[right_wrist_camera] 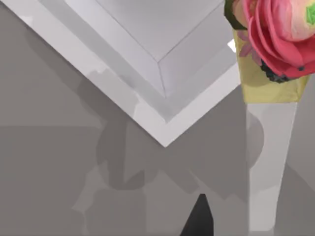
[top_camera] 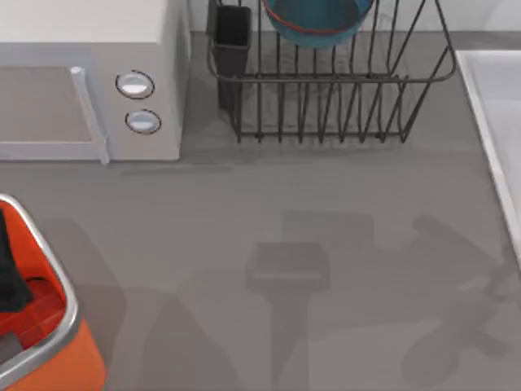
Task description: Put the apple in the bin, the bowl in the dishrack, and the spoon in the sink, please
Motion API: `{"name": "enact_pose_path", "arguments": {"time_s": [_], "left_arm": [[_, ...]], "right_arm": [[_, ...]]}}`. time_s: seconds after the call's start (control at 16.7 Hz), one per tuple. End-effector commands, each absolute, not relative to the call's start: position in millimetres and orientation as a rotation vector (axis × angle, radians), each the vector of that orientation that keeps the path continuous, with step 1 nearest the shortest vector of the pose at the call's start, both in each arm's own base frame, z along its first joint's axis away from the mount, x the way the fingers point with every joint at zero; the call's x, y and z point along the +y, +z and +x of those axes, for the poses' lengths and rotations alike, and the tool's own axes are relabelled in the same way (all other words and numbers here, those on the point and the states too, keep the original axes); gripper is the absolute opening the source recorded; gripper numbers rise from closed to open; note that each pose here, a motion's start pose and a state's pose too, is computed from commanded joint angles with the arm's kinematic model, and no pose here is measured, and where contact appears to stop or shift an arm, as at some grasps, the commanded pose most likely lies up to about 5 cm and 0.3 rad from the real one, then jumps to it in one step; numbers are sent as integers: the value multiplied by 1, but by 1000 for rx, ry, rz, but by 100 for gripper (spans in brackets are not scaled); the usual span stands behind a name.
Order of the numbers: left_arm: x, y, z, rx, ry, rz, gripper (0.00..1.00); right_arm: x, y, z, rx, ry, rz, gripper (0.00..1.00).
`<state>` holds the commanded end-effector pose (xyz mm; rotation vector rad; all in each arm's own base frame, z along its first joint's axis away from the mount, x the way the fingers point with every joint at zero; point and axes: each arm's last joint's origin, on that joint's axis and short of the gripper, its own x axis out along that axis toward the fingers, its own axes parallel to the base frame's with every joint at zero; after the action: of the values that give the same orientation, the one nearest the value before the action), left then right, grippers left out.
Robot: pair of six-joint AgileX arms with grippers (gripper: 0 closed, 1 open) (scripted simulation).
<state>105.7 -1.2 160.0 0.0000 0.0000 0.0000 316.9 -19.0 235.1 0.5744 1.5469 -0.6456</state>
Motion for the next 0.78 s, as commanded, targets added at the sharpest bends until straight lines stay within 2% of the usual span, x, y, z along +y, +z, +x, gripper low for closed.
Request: {"name": "enact_pose_path", "arguments": {"time_s": [0.42, 0.78], "left_arm": [[-1, 160, 106, 0, 0, 0, 100], [-1, 160, 106, 0, 0, 0, 100]], "right_arm": [[-44, 246, 442, 1503, -631, 589, 0], [-65, 219, 489, 1469, -615, 596, 0]]}}
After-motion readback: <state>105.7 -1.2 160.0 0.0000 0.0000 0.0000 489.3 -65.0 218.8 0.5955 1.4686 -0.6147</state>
